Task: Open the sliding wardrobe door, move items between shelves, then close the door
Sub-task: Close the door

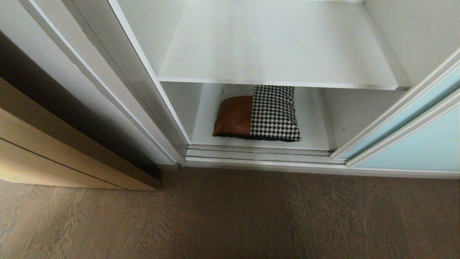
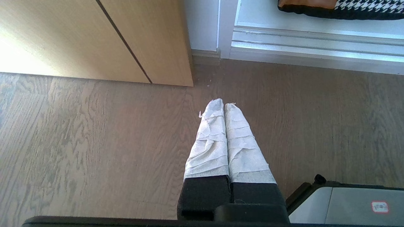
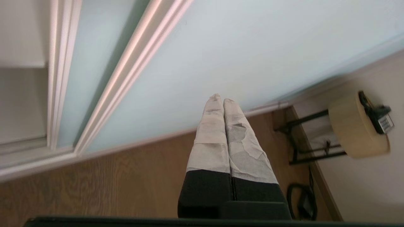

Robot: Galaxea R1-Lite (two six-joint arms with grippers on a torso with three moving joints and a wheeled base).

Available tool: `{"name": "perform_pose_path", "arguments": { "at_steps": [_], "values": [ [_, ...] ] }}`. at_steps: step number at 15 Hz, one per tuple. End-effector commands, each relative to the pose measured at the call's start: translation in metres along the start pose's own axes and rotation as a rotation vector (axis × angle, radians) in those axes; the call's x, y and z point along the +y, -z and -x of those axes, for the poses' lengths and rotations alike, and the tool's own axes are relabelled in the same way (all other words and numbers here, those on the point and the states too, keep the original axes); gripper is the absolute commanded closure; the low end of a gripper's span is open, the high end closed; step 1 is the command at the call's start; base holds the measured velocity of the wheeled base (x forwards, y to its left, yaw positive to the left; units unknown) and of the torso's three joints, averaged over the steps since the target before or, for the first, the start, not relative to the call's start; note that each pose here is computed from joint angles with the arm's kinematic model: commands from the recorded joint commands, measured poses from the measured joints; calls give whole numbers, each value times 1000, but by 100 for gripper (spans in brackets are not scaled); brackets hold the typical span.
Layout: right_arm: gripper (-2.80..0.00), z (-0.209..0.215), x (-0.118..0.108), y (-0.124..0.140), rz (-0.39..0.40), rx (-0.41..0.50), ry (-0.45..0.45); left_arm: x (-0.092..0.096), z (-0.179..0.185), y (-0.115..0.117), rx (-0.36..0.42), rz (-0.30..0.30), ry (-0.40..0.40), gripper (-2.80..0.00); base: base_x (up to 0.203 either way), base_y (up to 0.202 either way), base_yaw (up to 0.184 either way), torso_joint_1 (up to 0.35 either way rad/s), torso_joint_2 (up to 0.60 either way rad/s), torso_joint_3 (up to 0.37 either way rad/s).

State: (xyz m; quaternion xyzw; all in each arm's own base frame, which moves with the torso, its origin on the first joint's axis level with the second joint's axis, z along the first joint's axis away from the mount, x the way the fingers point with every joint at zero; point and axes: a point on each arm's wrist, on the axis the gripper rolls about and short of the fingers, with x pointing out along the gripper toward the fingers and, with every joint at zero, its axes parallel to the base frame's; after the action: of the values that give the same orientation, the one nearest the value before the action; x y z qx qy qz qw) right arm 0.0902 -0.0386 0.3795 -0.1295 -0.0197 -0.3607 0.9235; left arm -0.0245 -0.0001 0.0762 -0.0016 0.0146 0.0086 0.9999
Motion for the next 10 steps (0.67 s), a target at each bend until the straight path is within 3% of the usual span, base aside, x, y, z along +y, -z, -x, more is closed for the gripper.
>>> {"name": "perform_pose_path", "arguments": {
  "at_steps": [1, 4, 10],
  "values": [
    [0, -21, 2, 6, 19, 20, -1, 0, 0, 0, 1, 0, -1, 0, 0, 0, 0, 0, 0, 0],
    [0, -34, -3, 10, 23, -9, -61, 0, 0, 0, 0, 0, -1, 0, 0, 0, 0, 0, 0, 0],
    [0, -41, -18, 26, -15, -27, -352, 0, 0, 0, 1, 1, -1, 0, 0, 0, 0, 0, 0, 0]
  ]
}}
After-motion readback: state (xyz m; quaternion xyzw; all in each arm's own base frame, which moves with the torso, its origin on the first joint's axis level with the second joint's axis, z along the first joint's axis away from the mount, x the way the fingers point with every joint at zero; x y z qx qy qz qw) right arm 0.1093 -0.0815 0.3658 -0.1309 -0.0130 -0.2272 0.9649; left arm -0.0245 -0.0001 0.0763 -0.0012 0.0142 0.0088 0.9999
